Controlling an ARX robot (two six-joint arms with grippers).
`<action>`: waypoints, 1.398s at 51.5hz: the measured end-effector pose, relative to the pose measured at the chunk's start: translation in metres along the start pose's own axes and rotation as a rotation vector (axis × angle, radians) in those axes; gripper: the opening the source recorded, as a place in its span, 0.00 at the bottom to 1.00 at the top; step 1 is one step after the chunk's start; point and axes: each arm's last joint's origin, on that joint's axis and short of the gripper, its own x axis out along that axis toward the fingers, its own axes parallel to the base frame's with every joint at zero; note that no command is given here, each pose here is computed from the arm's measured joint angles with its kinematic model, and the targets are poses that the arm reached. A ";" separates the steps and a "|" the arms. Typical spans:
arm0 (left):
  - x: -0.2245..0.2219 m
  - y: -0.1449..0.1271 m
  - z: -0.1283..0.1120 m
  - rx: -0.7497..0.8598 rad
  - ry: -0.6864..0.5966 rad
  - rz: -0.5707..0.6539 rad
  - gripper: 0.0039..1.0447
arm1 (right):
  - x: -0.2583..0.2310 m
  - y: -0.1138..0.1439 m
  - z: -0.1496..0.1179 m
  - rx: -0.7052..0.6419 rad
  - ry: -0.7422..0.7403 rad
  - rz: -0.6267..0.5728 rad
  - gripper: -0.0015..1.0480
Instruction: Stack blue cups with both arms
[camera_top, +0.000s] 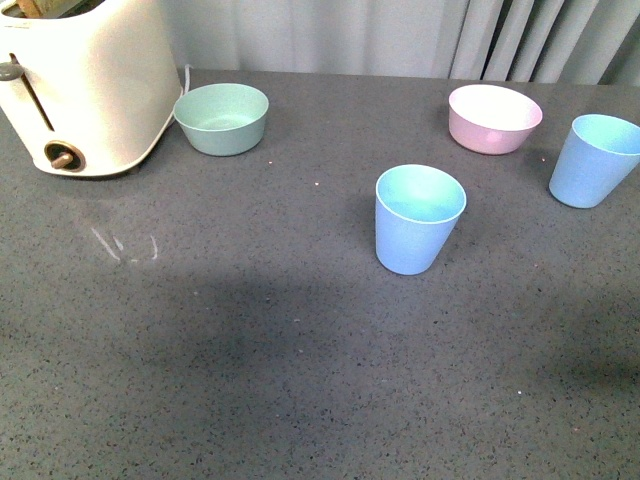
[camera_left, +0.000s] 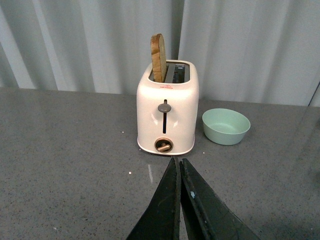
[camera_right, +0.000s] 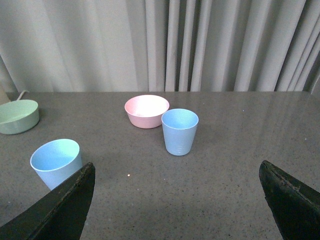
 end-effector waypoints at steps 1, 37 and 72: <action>-0.001 0.000 0.000 0.000 -0.002 0.000 0.01 | 0.000 0.000 0.000 0.000 0.000 0.000 0.91; -0.017 0.000 0.001 0.000 -0.005 0.000 0.01 | 0.000 0.000 0.000 0.000 0.000 0.000 0.91; -0.028 0.000 -0.002 0.000 0.004 0.000 0.61 | 0.103 -0.018 0.041 0.012 0.304 -0.028 0.91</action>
